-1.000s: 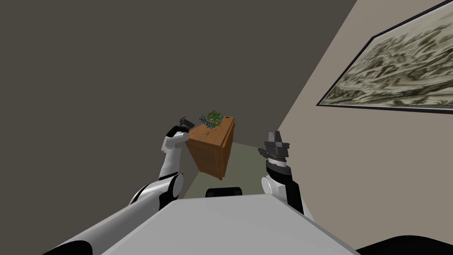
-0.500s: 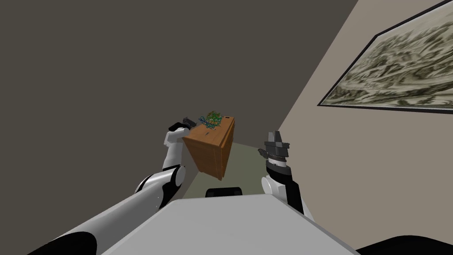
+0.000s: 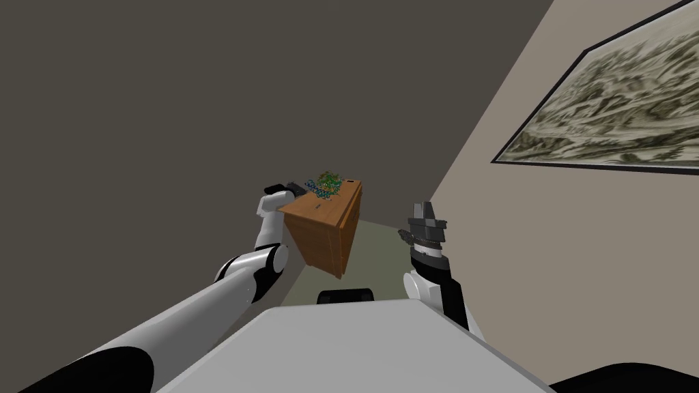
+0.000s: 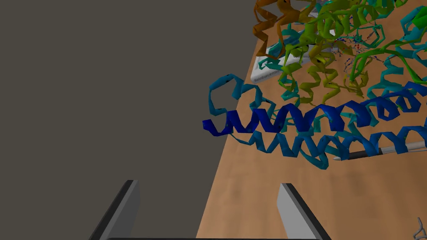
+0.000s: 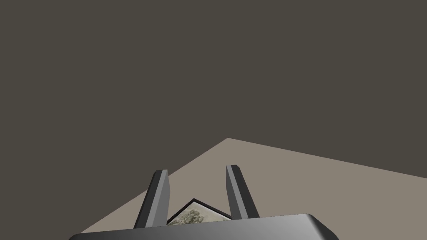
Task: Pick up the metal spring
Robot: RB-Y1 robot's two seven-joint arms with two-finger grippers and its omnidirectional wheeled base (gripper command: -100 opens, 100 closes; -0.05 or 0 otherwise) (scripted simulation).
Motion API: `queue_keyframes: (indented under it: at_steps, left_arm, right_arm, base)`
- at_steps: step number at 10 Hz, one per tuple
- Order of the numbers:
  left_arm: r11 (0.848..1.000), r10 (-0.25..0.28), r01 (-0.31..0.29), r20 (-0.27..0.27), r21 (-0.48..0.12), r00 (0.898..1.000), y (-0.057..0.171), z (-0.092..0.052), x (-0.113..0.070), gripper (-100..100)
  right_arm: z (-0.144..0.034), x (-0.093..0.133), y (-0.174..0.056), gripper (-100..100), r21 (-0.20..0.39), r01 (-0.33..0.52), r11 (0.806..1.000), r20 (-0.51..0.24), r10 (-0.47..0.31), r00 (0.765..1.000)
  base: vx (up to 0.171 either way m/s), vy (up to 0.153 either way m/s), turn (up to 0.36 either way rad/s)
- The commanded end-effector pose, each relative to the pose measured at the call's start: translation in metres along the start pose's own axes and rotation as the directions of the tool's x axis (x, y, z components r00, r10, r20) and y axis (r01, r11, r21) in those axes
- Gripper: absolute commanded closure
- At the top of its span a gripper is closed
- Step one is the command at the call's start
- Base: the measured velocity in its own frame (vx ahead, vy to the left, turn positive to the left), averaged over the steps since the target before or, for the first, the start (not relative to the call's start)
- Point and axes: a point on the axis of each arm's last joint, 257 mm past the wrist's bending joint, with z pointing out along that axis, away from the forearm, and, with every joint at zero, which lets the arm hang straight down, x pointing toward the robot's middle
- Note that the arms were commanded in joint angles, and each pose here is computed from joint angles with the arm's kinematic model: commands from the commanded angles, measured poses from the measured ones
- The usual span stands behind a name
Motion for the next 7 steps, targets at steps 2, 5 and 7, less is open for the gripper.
queue_keyframes:
  at_steps: [2,5,7]
  left_arm:
    - [0.996,-0.050,0.054,0.052,-0.069,0.997,0.010,0.009,0.003,-100]
    - [0.987,-0.074,0.090,0.120,-0.137,0.990,0.025,0.013,-0.006,-100]
    - [0.980,-0.075,0.102,0.159,-0.170,0.984,0.040,0.016,-0.020,-100]
  right_arm:
    - [0.000,0.000,0.000,0,0.000,0.000,1.000,0.000,0.000,1.000]
    - [0.000,0.000,0.000,0,0.000,0.000,1.000,0.000,0.000,1.000]
    - [0.000,0.000,0.000,0,0.000,0.000,1.000,0.000,0.000,1.000]
  base:
    - [0.023,-0.028,0.004]
    - [0.017,-0.018,-0.002]
    - [0.015,-0.014,-0.002]
